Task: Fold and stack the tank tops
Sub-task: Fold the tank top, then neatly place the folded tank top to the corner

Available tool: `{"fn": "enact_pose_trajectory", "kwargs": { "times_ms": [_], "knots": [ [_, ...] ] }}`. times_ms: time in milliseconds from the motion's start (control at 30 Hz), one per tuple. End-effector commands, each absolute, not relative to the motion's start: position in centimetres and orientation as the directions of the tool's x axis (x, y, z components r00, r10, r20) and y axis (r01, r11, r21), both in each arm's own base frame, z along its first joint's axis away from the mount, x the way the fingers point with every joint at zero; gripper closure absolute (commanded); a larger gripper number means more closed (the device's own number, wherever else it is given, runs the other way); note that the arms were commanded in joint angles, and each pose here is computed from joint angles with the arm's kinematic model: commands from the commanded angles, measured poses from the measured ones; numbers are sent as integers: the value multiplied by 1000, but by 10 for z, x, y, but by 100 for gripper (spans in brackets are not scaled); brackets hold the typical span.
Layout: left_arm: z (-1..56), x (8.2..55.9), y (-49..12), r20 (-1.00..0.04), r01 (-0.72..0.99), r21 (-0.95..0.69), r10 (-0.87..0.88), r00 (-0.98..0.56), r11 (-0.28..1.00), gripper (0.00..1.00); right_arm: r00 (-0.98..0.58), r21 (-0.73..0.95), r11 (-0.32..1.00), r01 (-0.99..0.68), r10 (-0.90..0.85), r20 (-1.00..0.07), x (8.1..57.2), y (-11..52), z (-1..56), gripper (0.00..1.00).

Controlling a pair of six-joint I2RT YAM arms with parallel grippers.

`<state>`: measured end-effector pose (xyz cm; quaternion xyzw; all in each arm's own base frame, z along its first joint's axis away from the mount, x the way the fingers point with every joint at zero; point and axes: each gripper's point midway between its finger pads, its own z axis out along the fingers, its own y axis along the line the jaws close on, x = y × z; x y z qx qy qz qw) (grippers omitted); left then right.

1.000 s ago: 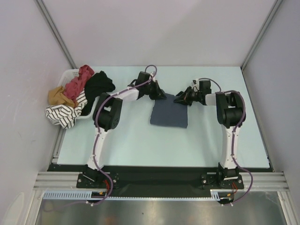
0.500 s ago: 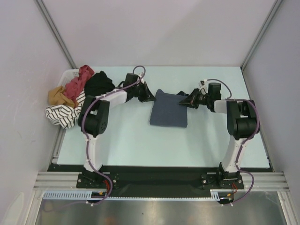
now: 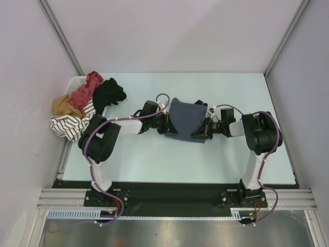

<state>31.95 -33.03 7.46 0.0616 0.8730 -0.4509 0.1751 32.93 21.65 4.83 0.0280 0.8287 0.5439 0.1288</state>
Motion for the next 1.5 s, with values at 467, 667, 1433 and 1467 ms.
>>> {"fn": "enact_pose_trajectory", "kwargs": {
  "times_ms": [467,667,1433,1467],
  "knots": [
    [51,308,-247,-405,170,-606,-117,-907,777,98,-882,729,684,44,370,-293,337,132,44,40],
    [79,306,-226,-504,181,-531,-137,-853,828,95,-869,606,793,60,340,-359,368,123,55,34],
    [147,314,-160,-665,68,-479,-311,-680,875,97,-843,497,831,249,438,-310,424,81,20,100],
    [148,313,-161,-665,70,-480,-312,-678,874,97,-796,511,798,320,518,-311,425,48,24,100]
  ]
}}
